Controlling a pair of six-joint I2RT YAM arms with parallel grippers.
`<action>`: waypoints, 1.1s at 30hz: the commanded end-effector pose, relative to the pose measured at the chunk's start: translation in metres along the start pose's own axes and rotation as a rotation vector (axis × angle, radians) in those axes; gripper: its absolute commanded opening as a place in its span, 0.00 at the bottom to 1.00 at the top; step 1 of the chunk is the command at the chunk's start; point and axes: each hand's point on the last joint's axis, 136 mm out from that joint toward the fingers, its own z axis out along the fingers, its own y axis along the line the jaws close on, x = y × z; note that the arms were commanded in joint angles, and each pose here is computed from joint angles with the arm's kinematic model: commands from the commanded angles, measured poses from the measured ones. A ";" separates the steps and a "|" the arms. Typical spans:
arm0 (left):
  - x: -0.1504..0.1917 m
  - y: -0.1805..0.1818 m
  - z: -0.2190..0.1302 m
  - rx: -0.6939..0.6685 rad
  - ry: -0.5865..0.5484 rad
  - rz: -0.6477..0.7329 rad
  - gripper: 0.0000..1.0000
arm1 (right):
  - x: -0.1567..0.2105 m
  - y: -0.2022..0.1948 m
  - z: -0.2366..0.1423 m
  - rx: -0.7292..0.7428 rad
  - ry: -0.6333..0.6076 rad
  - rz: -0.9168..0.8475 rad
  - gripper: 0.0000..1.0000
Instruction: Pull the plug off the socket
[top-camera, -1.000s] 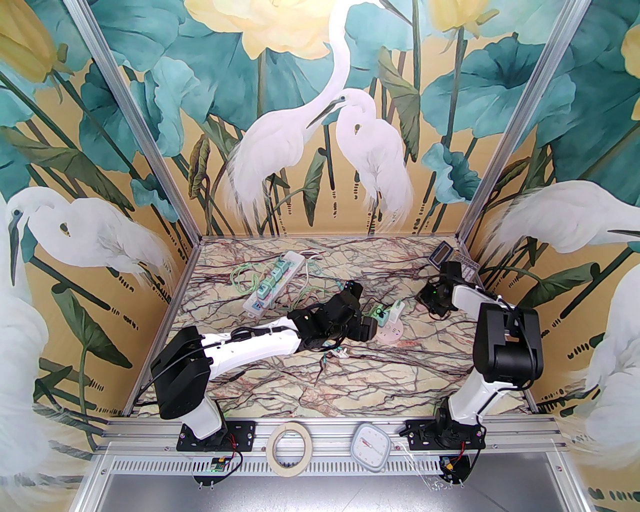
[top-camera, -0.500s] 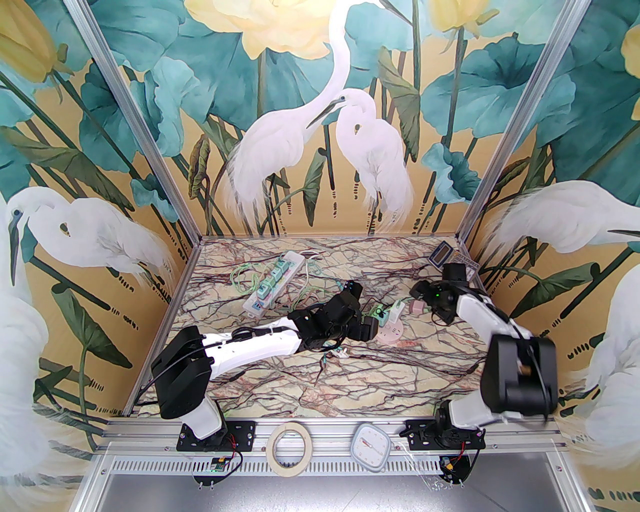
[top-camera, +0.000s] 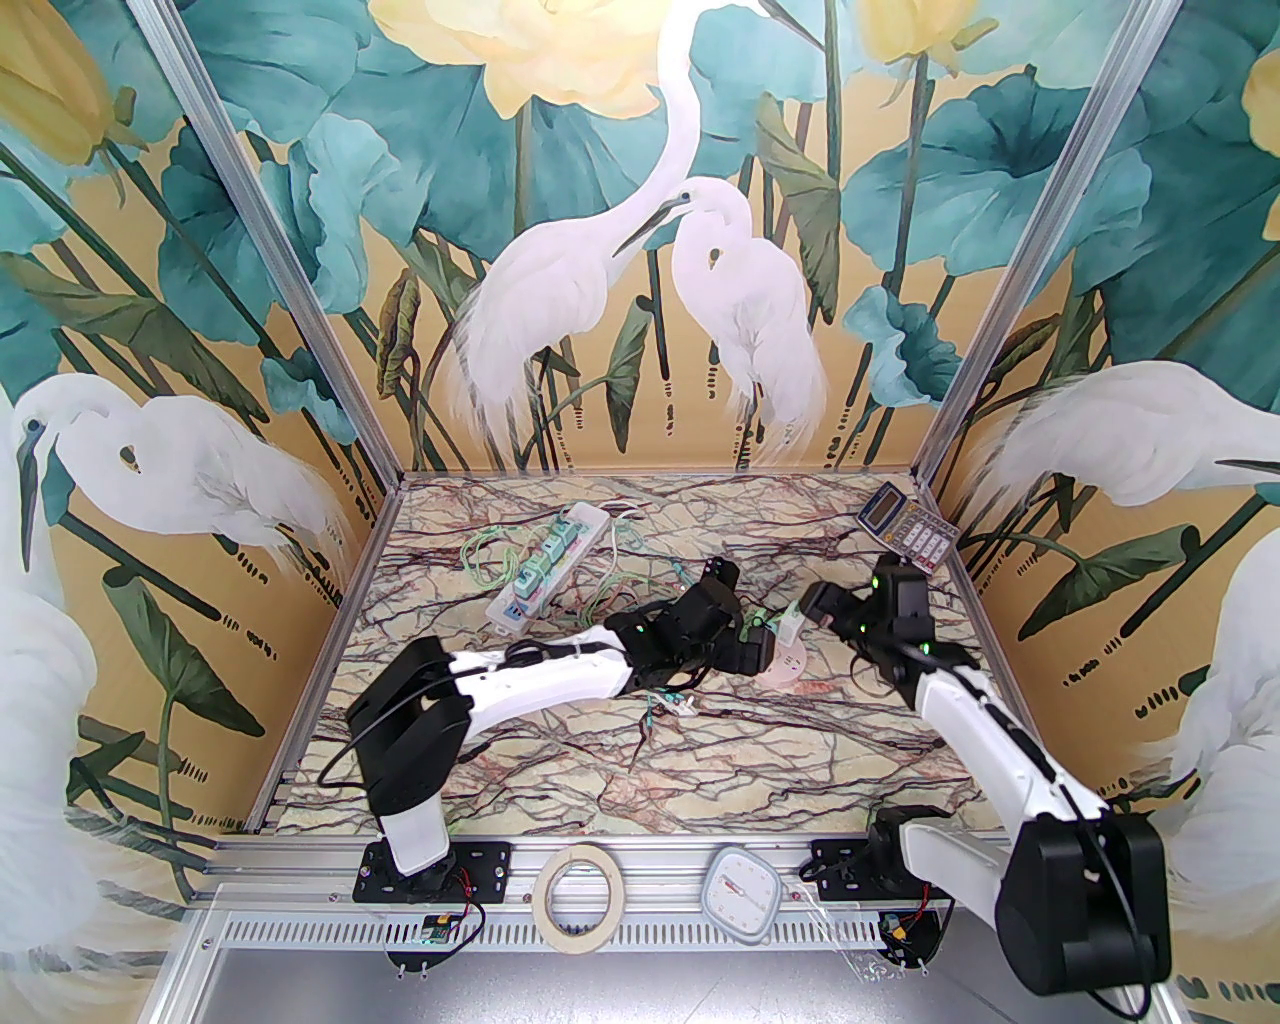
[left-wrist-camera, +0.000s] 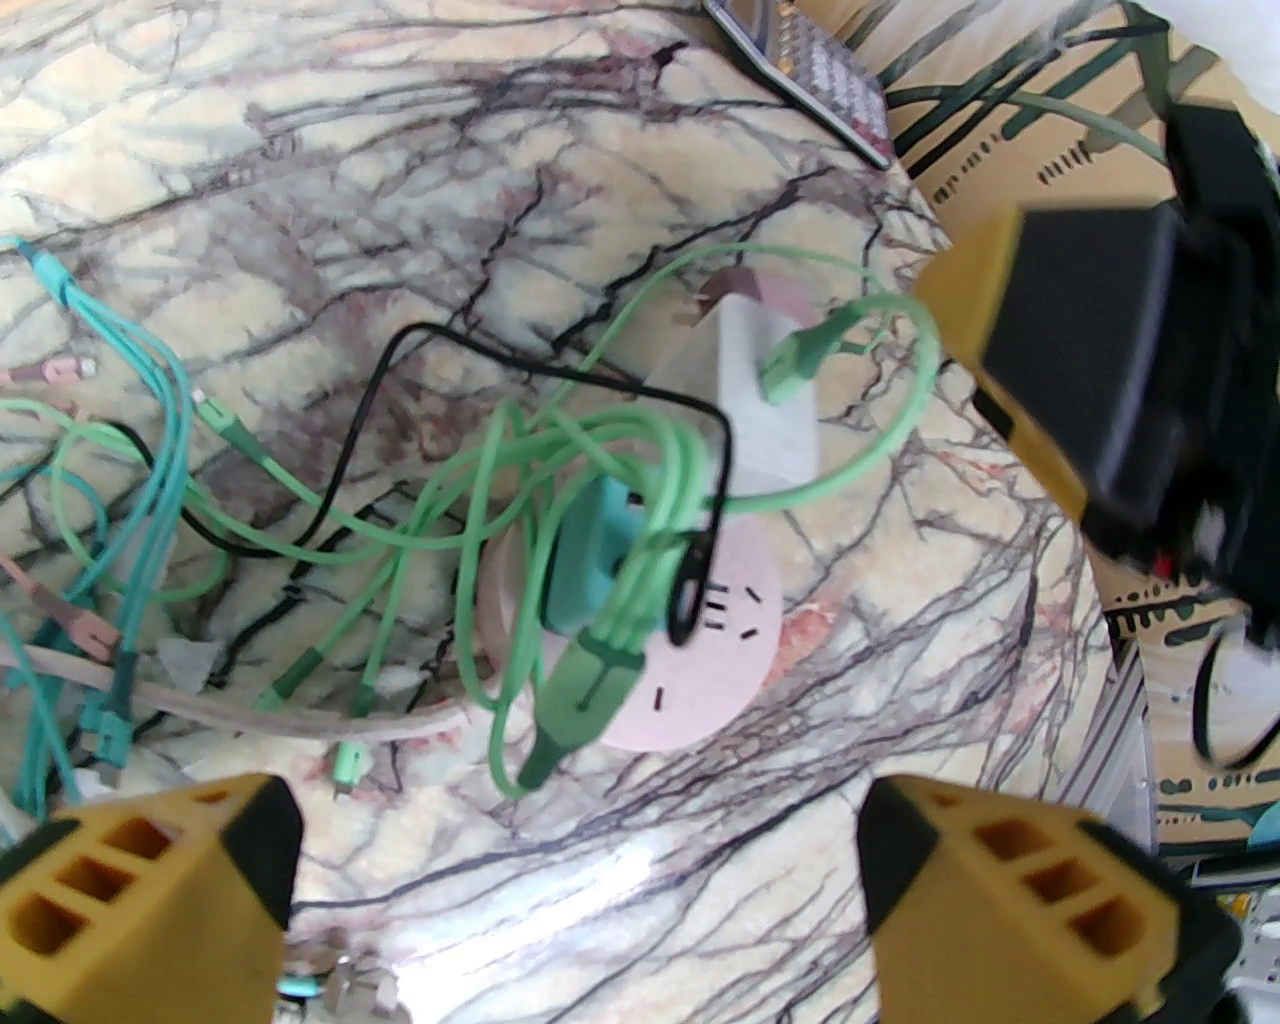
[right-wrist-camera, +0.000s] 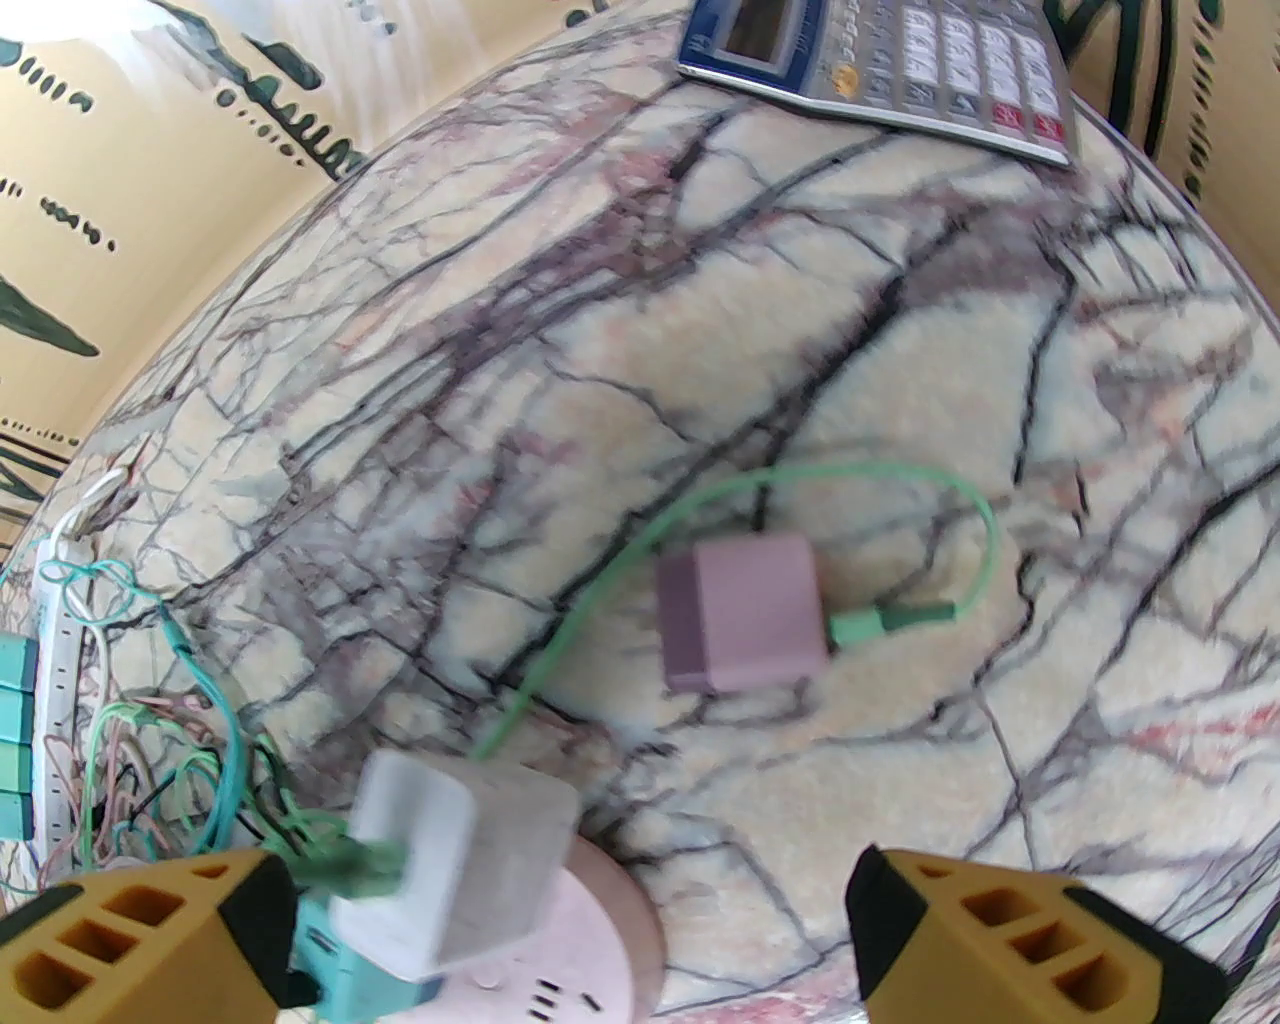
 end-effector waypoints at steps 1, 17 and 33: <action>0.005 -0.022 0.011 0.064 0.024 0.028 0.76 | -0.012 -0.003 -0.006 -0.019 -0.123 0.051 0.99; 0.028 -0.012 0.067 -0.055 0.118 0.087 0.44 | -0.004 0.005 -0.004 -0.086 -0.105 0.097 0.99; 0.009 -0.018 0.030 -0.089 0.067 0.083 0.49 | 0.002 0.007 0.003 -0.102 -0.072 0.098 0.99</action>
